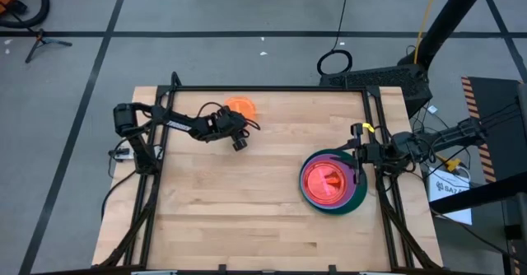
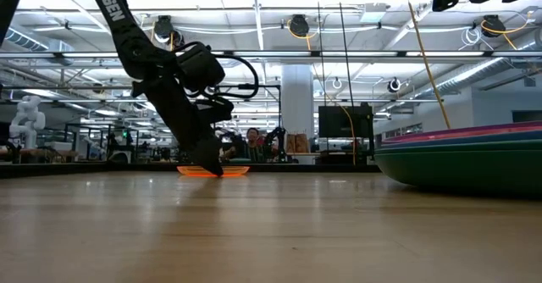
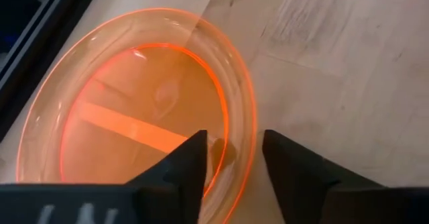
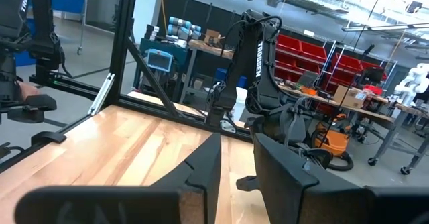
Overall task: Stack plastic plates
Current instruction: Stack the small orange plate on top of the small pink plate
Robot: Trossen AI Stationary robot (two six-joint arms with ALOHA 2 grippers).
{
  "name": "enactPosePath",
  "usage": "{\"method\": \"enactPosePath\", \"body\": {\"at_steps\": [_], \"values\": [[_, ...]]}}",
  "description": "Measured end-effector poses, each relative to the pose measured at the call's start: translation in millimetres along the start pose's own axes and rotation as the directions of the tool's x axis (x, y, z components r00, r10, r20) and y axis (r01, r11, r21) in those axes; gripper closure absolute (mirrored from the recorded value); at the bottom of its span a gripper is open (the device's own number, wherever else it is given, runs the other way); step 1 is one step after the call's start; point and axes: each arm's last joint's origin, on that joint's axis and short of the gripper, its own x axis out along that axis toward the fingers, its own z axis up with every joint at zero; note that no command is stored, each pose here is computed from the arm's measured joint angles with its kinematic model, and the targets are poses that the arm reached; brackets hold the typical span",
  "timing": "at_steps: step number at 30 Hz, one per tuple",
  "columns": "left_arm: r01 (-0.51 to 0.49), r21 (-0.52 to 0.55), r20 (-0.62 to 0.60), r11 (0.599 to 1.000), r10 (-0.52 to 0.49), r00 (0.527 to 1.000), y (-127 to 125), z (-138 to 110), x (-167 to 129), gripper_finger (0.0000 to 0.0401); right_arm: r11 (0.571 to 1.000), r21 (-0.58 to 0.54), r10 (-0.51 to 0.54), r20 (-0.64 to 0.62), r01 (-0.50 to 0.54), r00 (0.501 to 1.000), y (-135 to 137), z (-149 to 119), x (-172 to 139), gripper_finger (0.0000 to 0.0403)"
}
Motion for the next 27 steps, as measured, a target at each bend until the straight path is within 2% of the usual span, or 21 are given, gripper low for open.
{"method": "enactPosePath", "body": {"at_steps": [9,13,16,20,27], "values": [[0.017,0.023,0.011,1.0,-0.017,1.0,-9.1,0.8,-2.5,0.0353,1.0,0.0,0.0,0.0,0.0,1.0,0.0,0.0,0.0,0.0316],[-0.024,0.051,0.015,0.998,0.024,1.0,-18.0,1.3,-6.6,0.0391,1.0,0.0,0.0,0.0,0.0,1.0,0.0,0.0,0.1,0.0316],[-0.053,0.08,0.014,0.995,0.052,0.999,-26.0,3.4,-10.1,0.0394,1.0,0.0,0.0,0.0,0.0,1.0,-0.1,0.0,0.0,0.0316],[-0.041,0.093,0.028,0.995,0.039,0.999,-37.6,15.0,-16.1,0.0395,1.0,0.001,0.0,0.0,0.0,1.0,0.0,0.0,0.0,0.0316],[0.009,0.118,0.108,0.993,-0.022,0.994,-63.5,52.7,-39.6,0.0396,1.0,0.005,0.0,0.0,0.0,1.0,0.0,0.0,0.1,0.0316]]}}
